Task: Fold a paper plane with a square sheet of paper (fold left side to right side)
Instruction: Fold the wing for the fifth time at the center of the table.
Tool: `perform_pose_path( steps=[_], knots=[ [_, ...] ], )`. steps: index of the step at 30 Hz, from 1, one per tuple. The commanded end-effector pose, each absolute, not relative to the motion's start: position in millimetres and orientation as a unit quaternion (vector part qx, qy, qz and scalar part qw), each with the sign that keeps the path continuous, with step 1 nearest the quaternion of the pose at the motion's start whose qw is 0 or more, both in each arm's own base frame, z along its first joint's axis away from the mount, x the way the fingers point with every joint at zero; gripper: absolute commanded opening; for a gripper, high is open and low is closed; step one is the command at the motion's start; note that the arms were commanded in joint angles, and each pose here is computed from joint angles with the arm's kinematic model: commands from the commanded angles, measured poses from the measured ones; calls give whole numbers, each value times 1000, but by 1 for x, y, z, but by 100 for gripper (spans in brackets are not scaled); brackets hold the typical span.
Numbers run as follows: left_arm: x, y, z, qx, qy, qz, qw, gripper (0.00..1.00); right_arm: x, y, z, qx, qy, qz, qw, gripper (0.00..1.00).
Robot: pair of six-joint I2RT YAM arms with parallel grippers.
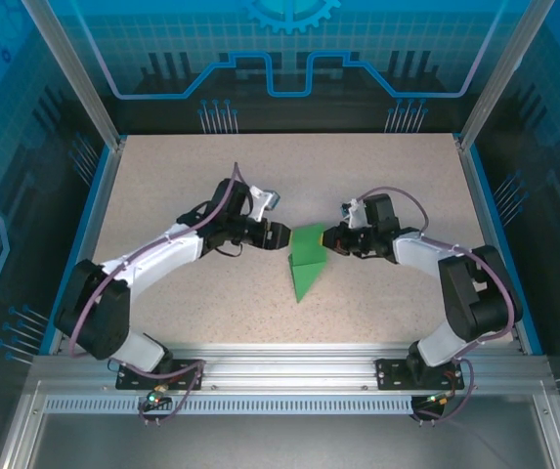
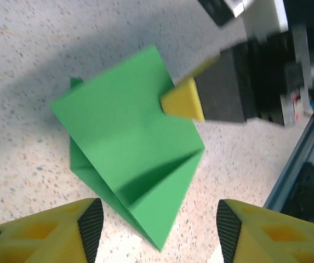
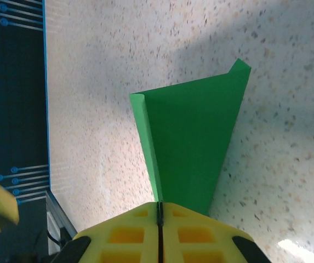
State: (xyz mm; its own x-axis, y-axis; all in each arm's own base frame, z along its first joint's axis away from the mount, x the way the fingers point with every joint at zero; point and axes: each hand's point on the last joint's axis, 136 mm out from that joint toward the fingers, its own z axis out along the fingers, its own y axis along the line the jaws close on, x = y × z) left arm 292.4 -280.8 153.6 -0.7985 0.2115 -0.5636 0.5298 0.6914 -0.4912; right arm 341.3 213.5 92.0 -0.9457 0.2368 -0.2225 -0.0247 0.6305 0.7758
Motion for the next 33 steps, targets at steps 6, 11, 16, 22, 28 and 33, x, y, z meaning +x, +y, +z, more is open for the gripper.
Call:
perform_pose_path(
  steps=[6,11,16,22,28,33],
  knots=[
    [264,-304,126,276,906,-238,215,62,357,225,86,105,905,399,106,9],
    [265,-322,110,295,912,-200,205,62,363,228,83,116,907,391,101,9],
    [272,-322,87,303,924,-132,195,63,364,230,79,120,910,386,95,9],
    [282,-316,74,295,932,-78,195,65,364,232,75,121,912,382,90,9],
    [284,-316,64,295,934,-65,190,64,363,233,73,122,913,379,86,9],
    [288,-314,57,294,936,-50,186,58,363,233,72,122,914,378,85,9]
  ],
)
